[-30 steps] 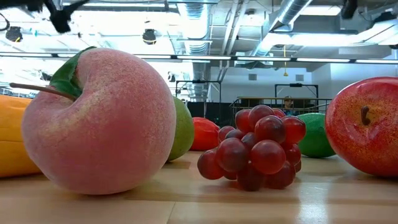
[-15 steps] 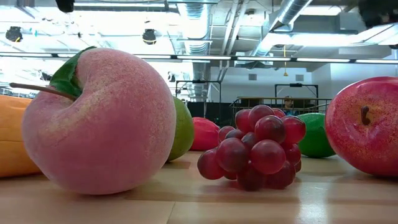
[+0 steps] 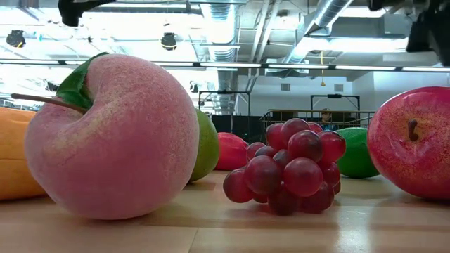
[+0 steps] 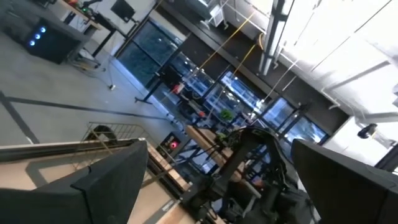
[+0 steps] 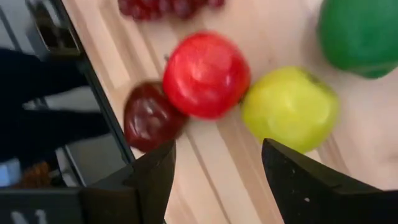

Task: Build produce basket
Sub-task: Put the green apple into the gold wire basket

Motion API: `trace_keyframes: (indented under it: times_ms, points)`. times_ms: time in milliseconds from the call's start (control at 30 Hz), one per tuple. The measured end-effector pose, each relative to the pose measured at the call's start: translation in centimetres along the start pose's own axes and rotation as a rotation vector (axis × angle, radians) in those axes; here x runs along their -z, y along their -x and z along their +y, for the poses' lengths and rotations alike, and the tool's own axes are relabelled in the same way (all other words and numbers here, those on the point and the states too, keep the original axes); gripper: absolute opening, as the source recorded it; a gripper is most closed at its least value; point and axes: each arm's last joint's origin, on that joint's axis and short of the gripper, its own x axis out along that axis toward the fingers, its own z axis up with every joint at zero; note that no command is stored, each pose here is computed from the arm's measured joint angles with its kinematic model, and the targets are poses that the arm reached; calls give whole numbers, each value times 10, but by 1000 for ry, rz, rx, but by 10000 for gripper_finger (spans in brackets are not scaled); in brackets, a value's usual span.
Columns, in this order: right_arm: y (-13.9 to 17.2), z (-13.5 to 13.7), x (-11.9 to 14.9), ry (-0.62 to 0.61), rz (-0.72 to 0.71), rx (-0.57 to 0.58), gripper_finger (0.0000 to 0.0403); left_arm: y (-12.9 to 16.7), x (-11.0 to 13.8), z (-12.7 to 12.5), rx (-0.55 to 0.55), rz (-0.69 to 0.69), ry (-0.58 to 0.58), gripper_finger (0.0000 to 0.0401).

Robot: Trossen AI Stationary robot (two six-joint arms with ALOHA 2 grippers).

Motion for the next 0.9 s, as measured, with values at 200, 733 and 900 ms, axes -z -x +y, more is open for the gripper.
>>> trace_keyframes:
  times_ms: [200, 733, 900]
  points:
    - [-8, -2, -10, 114, 5, -6, 310, 0, 2, 1, -11, 17, -23, 385]
    - [-33, -19, -23, 494, 108, 151, 373, 1, 11, 9, -90, 70, -46, 385]
    - [-55, -24, -24, 505, 190, 214, 375, 1, 15, 12, -120, 94, -15, 385]
